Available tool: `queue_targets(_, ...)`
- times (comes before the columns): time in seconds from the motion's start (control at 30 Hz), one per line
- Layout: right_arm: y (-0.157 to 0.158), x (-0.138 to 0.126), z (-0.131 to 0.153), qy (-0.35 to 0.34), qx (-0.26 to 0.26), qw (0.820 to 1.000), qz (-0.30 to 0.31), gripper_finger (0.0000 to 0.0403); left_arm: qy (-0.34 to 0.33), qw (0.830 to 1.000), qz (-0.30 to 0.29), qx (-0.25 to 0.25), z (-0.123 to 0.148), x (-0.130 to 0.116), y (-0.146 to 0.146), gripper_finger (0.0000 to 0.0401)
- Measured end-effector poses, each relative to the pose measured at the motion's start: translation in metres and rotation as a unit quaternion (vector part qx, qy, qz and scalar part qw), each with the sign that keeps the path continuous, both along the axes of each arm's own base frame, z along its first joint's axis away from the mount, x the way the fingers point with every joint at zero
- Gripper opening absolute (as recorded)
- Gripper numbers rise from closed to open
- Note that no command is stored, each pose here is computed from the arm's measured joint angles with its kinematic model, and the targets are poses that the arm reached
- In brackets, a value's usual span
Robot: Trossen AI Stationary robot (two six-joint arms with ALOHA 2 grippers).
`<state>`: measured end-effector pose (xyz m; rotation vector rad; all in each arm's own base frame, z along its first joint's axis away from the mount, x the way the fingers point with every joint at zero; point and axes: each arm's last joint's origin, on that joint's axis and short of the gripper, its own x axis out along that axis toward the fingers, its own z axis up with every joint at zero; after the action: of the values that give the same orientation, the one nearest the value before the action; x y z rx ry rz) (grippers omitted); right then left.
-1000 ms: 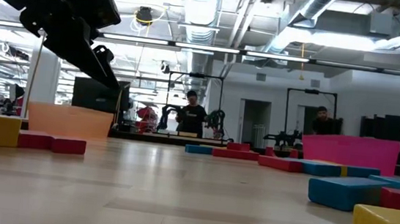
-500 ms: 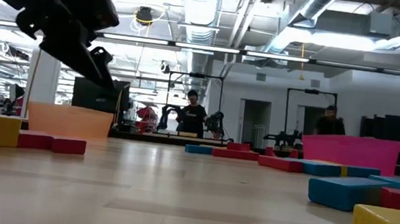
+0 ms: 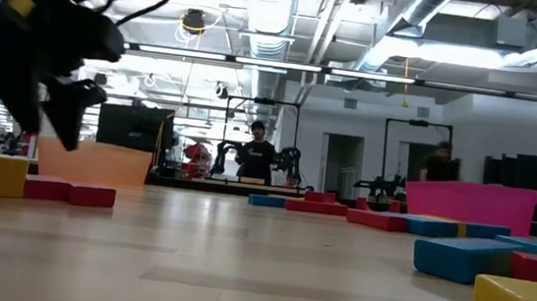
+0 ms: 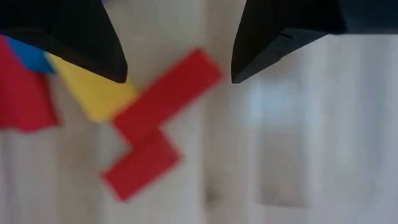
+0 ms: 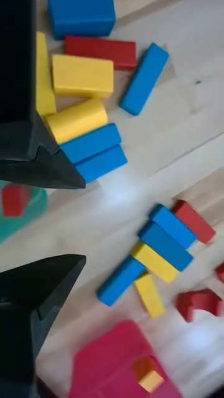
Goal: Sort blocks
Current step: Put the blue rectangle block into the orange bin
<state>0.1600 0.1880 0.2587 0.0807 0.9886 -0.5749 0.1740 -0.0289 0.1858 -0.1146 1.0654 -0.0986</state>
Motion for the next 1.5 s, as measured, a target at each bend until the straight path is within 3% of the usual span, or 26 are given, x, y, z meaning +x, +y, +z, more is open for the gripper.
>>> queue_targets(0.13, -0.006, 0.008, 0.0, 0.01, -0.014, 1.0, 0.009, 0.0197, 0.0, 1.0, -0.025, -0.018, 0.001, -0.002, -0.016, 0.0281)
queue_targets(0.37, -0.017, 0.031, 0.0, 0.0, -0.026, 0.999, 0.029, 0.0197, -0.107, 0.992, 0.021, 0.062, 0.01, 0.011, -0.016, 0.0281)
queue_targets(0.53, -0.022, 0.053, 0.001, -0.017, -0.018, 0.998, 0.065, 0.0197, -0.217, 0.968, 0.071, 0.107, 0.025, 0.032, 0.001, 0.0281)
queue_targets(0.73, -0.028, 0.074, 0.004, -0.039, -0.022, 0.993, 0.107, 0.0196, -0.247, 0.95, 0.143, 0.128, 0.019, 0.056, 0.04, 0.0281)
queue_targets(1.07, -0.048, 0.09, 0.005, -0.035, -0.049, 0.992, 0.108, 0.0196, -0.177, 0.959, 0.182, 0.123, -0.005, 0.121, 0.1, 0.0281)
queue_targets(1.27, -0.052, 0.095, 0.006, -0.037, -0.055, 0.991, 0.114, 0.0196, -0.109, 0.968, 0.186, 0.128, -0.029, 0.161, 0.12, 0.0281)
queue_targets(1.5, -0.05, 0.097, 0.007, -0.043, -0.056, 0.99, 0.125, 0.0196, -0.096, 0.965, 0.198, 0.14, -0.042, 0.19, 0.132, 0.0281)
